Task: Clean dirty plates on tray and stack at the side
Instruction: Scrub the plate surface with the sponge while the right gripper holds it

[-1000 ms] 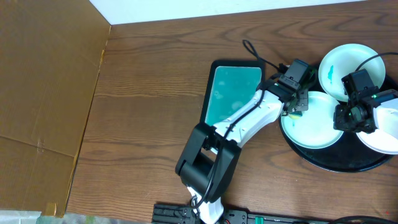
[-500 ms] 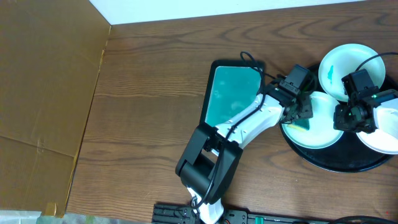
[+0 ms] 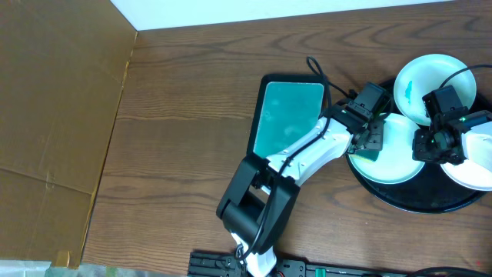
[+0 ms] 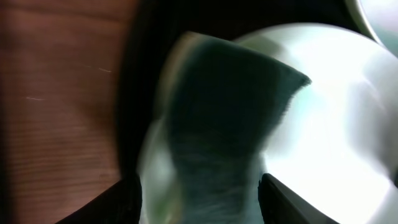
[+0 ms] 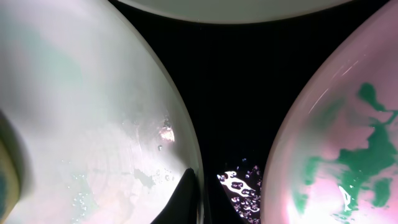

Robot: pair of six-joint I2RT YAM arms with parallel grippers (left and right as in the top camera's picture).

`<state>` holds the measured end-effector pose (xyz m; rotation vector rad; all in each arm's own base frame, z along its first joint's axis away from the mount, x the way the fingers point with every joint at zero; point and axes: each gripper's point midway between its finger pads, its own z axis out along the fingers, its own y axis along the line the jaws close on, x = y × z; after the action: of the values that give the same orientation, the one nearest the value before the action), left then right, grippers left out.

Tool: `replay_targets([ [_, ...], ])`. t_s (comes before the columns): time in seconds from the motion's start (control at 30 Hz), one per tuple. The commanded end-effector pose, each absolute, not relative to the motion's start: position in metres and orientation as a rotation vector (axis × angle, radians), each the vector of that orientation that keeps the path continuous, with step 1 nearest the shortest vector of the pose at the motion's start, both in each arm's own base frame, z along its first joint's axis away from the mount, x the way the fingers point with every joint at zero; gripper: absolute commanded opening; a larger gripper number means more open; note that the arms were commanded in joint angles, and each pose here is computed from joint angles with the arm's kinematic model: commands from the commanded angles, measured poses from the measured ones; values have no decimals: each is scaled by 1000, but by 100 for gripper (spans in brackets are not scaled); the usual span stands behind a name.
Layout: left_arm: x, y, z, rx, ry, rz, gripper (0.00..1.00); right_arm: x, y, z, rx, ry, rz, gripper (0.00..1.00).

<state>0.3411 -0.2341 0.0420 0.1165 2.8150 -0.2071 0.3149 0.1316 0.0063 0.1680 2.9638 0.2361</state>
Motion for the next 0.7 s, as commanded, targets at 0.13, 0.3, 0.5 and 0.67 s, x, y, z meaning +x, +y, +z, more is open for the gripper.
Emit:
replay_targets([
  [0.13,356,-227,76,158,2703,-156,62,312,124,2,151,2974,193,2],
  [0.3,342,-248,63,220,2760,-257,62,312,124,2,151,2973,193,2],
  [0.5,334,-263,39,294,2781,-231,62,312,124,2,151,2975,193,2],
  [0.67,340,-255,29,281,2772,-141,61,312,123,2,150,2977,191,2],
])
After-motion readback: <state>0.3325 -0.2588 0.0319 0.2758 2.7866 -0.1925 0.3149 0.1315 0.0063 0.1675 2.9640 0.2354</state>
